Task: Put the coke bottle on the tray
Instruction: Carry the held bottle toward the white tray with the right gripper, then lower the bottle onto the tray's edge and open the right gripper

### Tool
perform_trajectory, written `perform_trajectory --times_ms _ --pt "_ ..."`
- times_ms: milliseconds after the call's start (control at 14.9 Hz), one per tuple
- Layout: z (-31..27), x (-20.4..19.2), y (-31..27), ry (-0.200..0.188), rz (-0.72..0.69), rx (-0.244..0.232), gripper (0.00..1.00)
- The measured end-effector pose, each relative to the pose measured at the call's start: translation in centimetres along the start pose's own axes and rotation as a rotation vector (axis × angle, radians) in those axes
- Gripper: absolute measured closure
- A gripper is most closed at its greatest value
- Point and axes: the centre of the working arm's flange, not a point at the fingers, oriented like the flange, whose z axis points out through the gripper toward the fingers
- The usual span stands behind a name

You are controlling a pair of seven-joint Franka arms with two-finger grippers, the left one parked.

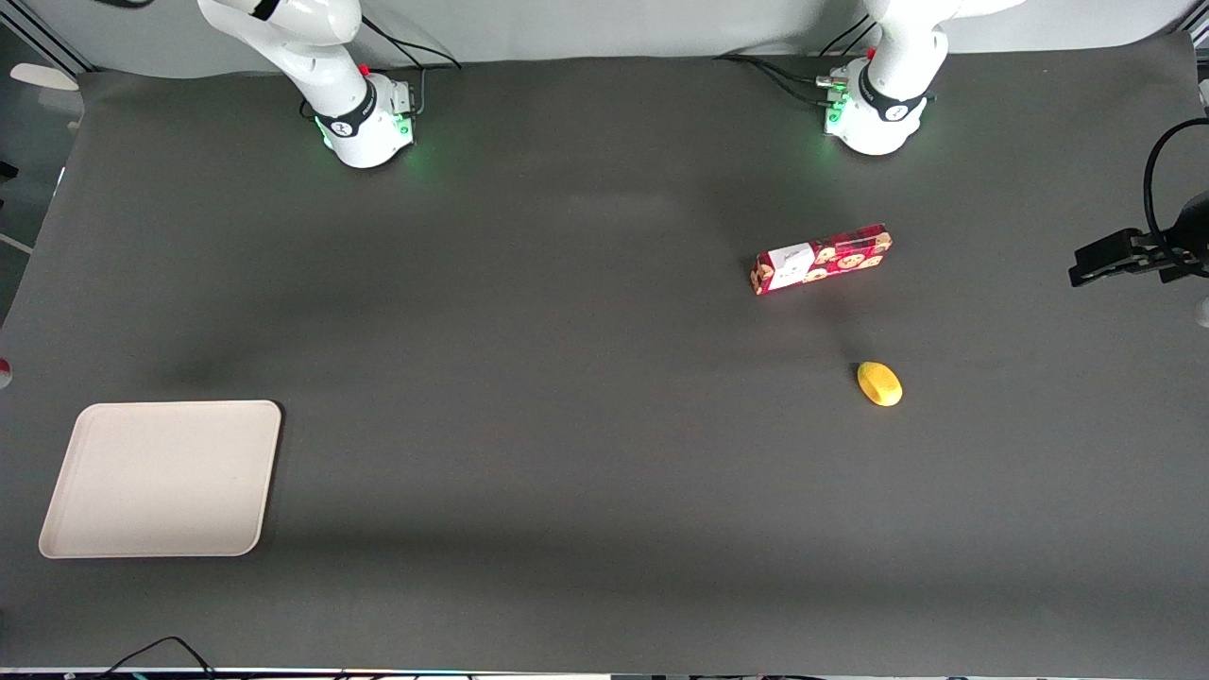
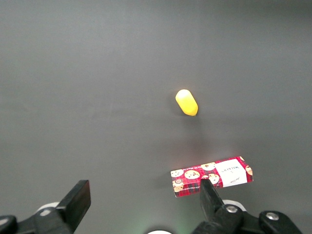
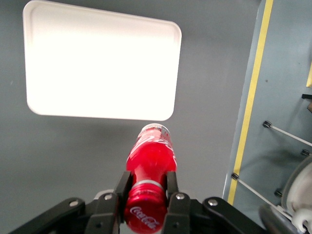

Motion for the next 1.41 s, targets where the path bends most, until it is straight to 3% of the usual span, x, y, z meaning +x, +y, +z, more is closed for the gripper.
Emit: perform_trajectory --times_ms 269,470,739,940,1410 --pt "6.5 3.4 2.5 0.066 0.024 0.008 0.67" --pt "11.5 5.6 3.1 0.136 0.033 0.052 0.67" --pt "16.9 7.6 2.6 0.186 0.034 0.106 0.67" --pt "19.6 8.1 2.4 0.198 0.041 0.148 0.67" --pt "24.6 7.2 4.6 0.195 0.034 0.161 0.67"
